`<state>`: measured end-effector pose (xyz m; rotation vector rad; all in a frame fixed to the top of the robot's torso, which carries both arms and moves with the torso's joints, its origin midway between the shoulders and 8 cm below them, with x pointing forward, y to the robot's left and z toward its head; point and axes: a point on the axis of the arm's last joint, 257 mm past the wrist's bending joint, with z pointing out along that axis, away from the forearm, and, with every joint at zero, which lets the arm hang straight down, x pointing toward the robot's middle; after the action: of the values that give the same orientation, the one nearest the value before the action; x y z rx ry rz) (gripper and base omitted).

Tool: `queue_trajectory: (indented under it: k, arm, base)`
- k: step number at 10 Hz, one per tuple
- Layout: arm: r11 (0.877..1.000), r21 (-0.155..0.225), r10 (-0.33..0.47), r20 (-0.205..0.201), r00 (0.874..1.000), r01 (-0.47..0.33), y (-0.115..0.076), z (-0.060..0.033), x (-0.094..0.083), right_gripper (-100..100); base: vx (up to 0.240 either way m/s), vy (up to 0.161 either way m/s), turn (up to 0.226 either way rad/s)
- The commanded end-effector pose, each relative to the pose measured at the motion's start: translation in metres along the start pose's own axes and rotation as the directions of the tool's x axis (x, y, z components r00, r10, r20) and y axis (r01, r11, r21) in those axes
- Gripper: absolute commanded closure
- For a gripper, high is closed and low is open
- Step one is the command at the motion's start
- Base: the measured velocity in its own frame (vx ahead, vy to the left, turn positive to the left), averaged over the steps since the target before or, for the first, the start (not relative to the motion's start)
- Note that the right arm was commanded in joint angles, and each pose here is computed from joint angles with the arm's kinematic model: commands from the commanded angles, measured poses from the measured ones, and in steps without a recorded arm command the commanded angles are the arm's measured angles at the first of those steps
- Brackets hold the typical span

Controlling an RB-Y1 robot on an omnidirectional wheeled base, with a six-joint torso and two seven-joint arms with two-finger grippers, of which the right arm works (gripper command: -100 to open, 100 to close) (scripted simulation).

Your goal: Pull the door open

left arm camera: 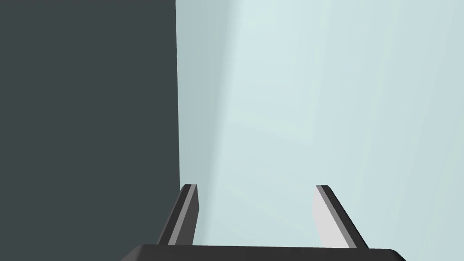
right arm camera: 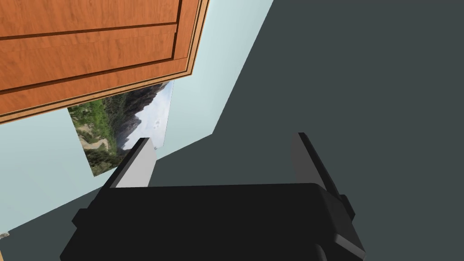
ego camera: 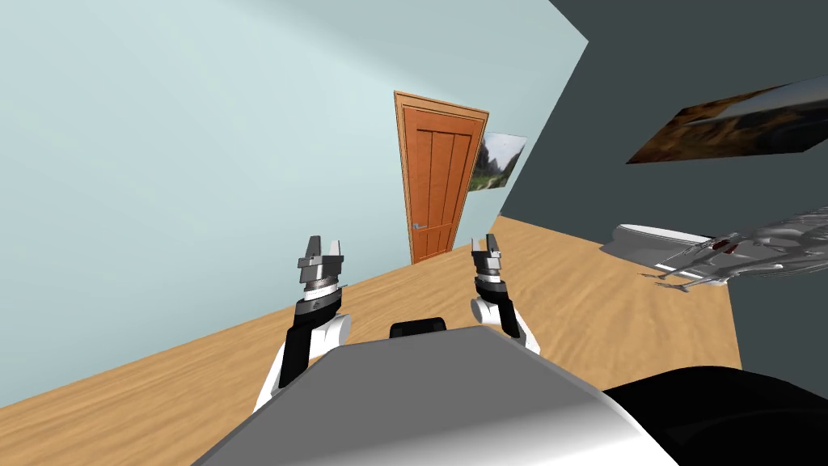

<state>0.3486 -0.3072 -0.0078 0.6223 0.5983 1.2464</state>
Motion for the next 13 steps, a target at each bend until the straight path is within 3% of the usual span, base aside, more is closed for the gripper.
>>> queue_trajectory:
  k: [1, 6, 13]
  arm:
    - [1.000, 0.021, 0.001, -0.001, 1.000, -0.001, -0.016, -0.0018, -0.001, -100]
    - [0.995, 0.096, 0.004, -0.001, 1.000, -0.004, -0.067, -0.0120, -0.006, -100]
    - [0.983, 0.181, 0.003, 0.005, 1.000, -0.004, -0.118, -0.0273, -0.012, -100]
  base:
    - [0.072, -0.021, 0.103]
    - [0.086, -0.025, 0.139]
    - [0.060, -0.026, 0.093]
